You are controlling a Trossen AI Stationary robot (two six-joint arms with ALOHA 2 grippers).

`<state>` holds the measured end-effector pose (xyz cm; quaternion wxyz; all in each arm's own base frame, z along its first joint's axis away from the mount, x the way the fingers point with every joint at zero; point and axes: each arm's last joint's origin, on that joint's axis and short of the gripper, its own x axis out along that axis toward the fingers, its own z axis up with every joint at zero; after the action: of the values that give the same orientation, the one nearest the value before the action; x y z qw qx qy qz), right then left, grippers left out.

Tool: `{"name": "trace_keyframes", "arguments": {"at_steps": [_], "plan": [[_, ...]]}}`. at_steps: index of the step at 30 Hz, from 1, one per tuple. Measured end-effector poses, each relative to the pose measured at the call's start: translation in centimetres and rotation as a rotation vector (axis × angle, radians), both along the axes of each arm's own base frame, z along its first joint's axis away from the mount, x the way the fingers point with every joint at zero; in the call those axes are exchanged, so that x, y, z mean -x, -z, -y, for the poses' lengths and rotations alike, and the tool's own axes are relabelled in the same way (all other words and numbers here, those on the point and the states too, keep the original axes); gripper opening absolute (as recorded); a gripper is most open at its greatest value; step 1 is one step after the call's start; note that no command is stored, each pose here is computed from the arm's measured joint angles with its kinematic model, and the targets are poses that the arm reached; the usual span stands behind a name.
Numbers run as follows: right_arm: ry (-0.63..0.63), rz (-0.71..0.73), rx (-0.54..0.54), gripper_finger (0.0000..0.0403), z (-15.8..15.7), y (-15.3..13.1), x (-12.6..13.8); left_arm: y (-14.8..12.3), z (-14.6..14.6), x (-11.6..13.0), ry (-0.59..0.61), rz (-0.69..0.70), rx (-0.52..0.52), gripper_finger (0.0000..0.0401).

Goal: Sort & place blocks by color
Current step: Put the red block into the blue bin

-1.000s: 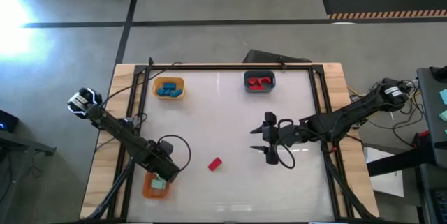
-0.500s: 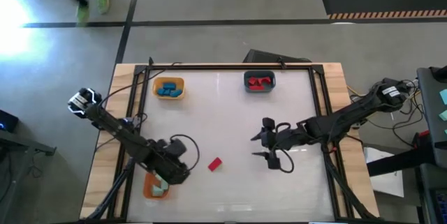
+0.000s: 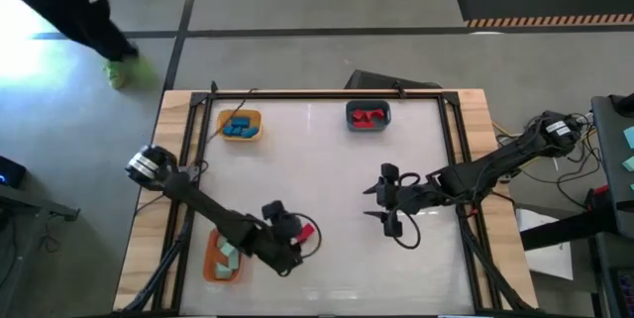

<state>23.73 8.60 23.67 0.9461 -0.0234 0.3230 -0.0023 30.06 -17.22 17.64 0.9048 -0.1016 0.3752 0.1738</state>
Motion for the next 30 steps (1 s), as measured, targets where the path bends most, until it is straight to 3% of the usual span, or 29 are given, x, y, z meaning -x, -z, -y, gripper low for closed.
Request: {"name": "trace_keyframes", "arguments": {"at_steps": [8,15,19,25,30], "plan": [[-0.014,0.016,-0.008,0.0247,-0.3,0.0,-0.1,3.9,0.4,-0.9,-0.038,-0.062,-0.031,0.0241],[-0.006,0.043,-0.027,0.0247,-0.4,-0.3,-0.3,4.8,0.2,-1.2,-0.067,-0.056,-0.04,0.0236],[-0.005,0.061,-0.034,0.0247,-0.4,-0.4,-0.4,4.9,0.2,-1.2,-0.076,-0.055,-0.035,0.0199],[-0.03,0.139,-0.038,0.0246,-0.6,0.8,-0.4,5.1,0.1,-1.1,-0.082,-0.057,-0.022,0.0104],[-0.091,0.316,0.009,0.0246,-0.8,3.2,-0.8,5.0,0.1,-1.1,-0.084,-0.057,-0.02,0.0104]]}}
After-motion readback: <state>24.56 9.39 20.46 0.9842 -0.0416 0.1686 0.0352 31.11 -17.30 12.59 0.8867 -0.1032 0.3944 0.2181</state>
